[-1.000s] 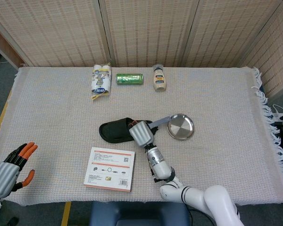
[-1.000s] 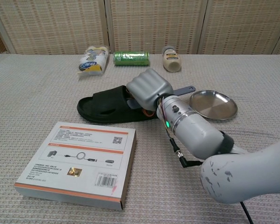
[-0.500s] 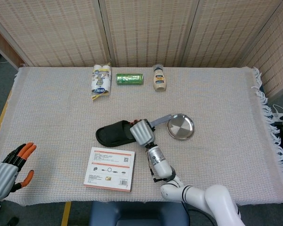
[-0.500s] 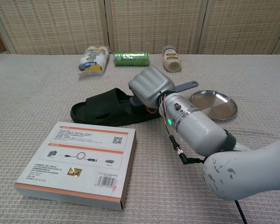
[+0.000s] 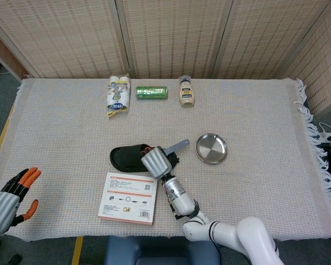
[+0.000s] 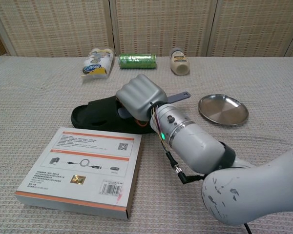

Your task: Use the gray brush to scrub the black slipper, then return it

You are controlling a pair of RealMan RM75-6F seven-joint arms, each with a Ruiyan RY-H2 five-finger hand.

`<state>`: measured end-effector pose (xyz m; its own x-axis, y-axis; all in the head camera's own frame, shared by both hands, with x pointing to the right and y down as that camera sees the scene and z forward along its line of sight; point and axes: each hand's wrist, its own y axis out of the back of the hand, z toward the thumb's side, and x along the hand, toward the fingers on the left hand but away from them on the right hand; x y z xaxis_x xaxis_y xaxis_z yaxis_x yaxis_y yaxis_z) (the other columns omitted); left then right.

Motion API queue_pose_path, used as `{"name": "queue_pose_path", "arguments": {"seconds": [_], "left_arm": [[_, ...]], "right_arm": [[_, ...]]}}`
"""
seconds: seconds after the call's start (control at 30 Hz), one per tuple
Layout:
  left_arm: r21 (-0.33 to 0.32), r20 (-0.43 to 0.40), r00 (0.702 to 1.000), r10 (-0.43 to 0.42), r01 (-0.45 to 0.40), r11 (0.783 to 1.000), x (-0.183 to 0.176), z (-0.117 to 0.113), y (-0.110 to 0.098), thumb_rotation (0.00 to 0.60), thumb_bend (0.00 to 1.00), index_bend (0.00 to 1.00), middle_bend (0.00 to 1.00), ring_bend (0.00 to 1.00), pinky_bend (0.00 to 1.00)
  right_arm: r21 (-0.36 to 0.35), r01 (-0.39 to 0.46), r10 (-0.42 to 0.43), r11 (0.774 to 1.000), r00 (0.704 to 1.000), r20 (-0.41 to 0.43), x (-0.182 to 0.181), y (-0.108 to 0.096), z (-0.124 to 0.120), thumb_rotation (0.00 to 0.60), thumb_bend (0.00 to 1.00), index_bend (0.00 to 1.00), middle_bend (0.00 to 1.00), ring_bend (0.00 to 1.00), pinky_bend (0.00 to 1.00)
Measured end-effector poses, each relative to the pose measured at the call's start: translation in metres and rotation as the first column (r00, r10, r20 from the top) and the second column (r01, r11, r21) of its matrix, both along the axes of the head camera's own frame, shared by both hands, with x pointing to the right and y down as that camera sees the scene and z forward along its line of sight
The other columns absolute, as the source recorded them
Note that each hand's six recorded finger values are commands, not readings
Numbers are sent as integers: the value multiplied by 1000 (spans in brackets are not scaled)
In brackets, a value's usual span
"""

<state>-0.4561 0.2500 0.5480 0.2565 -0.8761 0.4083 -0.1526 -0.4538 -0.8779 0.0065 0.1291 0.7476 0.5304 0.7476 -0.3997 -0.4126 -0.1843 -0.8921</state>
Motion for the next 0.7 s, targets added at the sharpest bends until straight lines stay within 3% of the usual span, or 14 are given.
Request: {"name": "queue_pose_path", "arguments": {"seconds": [0.37,0.7], "left_arm": [[8,-6,1000,3,-3,1000,-1,-3,1,600,505,0,0,0,169],[9,-2,1000,-7,7,1000,-2,-2,1,600,506,0,0,0,166]], "right_arm": [[60,35,-28,998,992,-125,22,-9,9,600,372,913,681,614,767],[22,71,-70,997,996,-56,-6,8,4,600,372,906,681,615,767]]}}
